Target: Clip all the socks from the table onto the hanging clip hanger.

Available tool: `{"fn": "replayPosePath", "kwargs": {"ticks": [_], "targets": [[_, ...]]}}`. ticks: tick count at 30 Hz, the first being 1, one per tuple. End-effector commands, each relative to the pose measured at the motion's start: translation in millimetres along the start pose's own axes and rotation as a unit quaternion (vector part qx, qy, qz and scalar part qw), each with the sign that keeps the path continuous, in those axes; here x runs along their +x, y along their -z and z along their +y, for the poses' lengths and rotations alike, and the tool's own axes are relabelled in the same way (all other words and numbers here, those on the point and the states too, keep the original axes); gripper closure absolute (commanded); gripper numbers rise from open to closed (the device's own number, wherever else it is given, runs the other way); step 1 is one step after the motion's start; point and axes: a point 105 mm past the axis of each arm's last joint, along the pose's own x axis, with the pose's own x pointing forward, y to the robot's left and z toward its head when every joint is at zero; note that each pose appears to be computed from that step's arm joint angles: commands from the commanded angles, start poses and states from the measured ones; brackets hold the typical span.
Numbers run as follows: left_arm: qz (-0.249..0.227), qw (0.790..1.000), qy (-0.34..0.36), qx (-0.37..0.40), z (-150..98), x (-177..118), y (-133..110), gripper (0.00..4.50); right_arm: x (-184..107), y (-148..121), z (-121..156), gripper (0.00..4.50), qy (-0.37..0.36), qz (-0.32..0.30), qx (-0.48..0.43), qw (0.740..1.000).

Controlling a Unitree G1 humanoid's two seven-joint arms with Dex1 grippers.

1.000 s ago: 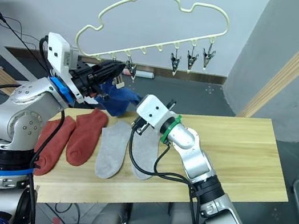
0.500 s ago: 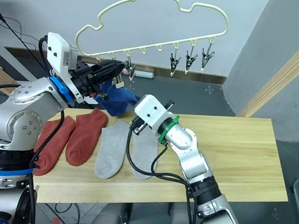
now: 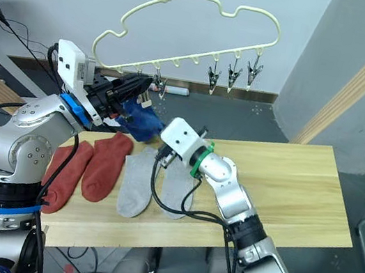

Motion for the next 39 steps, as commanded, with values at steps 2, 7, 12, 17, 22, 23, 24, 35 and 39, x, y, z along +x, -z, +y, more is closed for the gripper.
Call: {"fn": "replayPosePath", "kwargs": {"ticks": [2, 7, 12, 17, 22, 23, 24, 35, 39], "targets": [[-0.009, 1.0, 0.005, 0.009, -1.8, -4.4, -6.9, 4.41, -31.4, 4.5, -5.1, 4.5, -0.004, 0.049, 0.082, 0.995], [-0.008, 1.0, 0.004, 0.012, -1.9, -6.5, -6.8, 4.41, -69.1, 44.3, -17.6, 4.5, 0.037, 0.148, 0.109, 0.982], [-0.006, 1.0, 0.003, 0.014, -2.1, -7.7, -5.6, 4.41, -79.2, 74.8, -12.0, 4.5, 0.049, 0.224, 0.083, 0.97], [-0.006, 1.0, 0.003, 0.016, -2.3, -8.0, -6.1, 4.41, -78.3, 85.0, -22.0, 3.0, 0.093, 0.24, 0.047, 0.965], [-0.005, 1.0, 0.001, 0.018, -3.1, -10.1, -5.1, 4.41, -79.6, 72.9, -29.1, 1.18, 0.112, 0.217, -0.012, 0.97], [-0.005, 1.0, 0.001, 0.018, -3.2, -10.4, -4.9, 4.41, -77.8, 64.7, -28.8, 0.82, 0.113, 0.201, -0.013, 0.973], [-0.005, 1.0, 0.001, 0.018, -3.3, -10.7, -4.8, 4.41, -75.2, 56.5, -26.8, 0.51, 0.114, 0.184, -0.003, 0.976], [-0.001, 1.0, 0.004, 0.016, -4.3, -11.9, -3.1, 4.41, -50.8, 73.5, -7.8, 0.48, 0.124, 0.173, 0.085, 0.973], [0.0, 1.0, 0.004, 0.016, -4.8, -12.3, -3.0, 4.41, -50.9, 90.0, -5.0, 0.48, 0.123, 0.194, 0.109, 0.967]]}}
